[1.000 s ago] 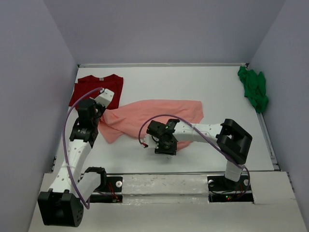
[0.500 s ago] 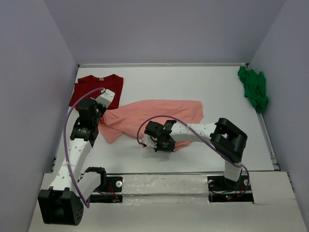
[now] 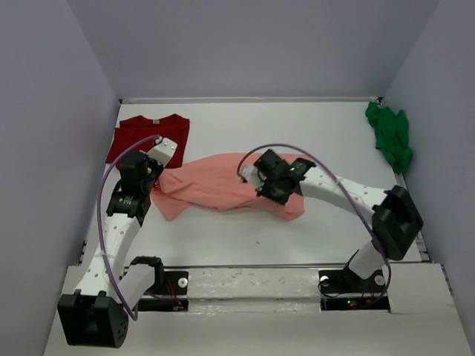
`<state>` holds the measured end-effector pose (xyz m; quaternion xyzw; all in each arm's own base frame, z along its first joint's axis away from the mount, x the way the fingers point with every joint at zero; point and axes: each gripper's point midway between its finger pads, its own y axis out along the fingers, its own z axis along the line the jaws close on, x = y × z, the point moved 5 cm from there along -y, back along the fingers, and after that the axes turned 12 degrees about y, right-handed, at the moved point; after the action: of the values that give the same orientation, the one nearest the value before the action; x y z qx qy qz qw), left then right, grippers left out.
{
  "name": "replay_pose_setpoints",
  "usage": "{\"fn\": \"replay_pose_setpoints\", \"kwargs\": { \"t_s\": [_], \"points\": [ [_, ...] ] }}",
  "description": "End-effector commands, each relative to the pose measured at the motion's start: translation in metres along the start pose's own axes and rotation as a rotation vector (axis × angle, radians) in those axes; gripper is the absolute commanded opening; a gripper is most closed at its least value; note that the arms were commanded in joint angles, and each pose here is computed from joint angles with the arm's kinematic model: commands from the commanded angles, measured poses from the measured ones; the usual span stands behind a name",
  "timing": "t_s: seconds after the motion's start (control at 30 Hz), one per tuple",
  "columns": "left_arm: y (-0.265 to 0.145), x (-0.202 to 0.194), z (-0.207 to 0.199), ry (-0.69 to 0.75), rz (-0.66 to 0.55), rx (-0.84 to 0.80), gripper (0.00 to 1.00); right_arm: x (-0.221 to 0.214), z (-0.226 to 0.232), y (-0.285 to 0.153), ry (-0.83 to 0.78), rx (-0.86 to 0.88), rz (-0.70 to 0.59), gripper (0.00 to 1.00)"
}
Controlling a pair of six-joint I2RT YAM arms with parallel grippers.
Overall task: Fold and stack the t-shirts
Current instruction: Flatten the tshirt out
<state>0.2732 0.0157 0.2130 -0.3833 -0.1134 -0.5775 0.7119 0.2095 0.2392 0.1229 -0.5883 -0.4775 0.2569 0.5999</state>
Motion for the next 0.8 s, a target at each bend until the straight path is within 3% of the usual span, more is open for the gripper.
{"fn": "replay_pose_setpoints", "kwargs": {
  "t_s": [0.0,0.2,0.33,0.57,0.7,0.77],
  "points": [
    [-0.021,0.035,0.034,-0.005,-0.13,0.074,0.0,-0.033,-0.116,-0.052,0.281,-0.312,-0.123,0.0],
    [-0.016,0.062,0.038,-0.037,-0.204,-0.003,0.0,-0.092,-0.235,-0.124,0.618,-0.601,-0.247,0.0],
    [0.002,0.076,0.04,-0.045,-0.213,-0.035,0.0,-0.107,-0.291,-0.143,0.744,-0.653,-0.305,0.0],
    [0.044,0.099,0.035,-0.045,-0.214,-0.08,0.0,-0.081,-0.351,-0.144,0.759,-0.677,-0.359,0.0],
    [0.064,0.13,0.055,-0.033,-0.247,-0.047,0.0,-0.059,-0.389,-0.139,0.759,-0.68,-0.38,0.0],
    [0.073,0.141,0.063,-0.035,-0.261,-0.034,0.0,-0.045,-0.4,-0.165,0.76,-0.707,-0.442,0.0]
  ]
}}
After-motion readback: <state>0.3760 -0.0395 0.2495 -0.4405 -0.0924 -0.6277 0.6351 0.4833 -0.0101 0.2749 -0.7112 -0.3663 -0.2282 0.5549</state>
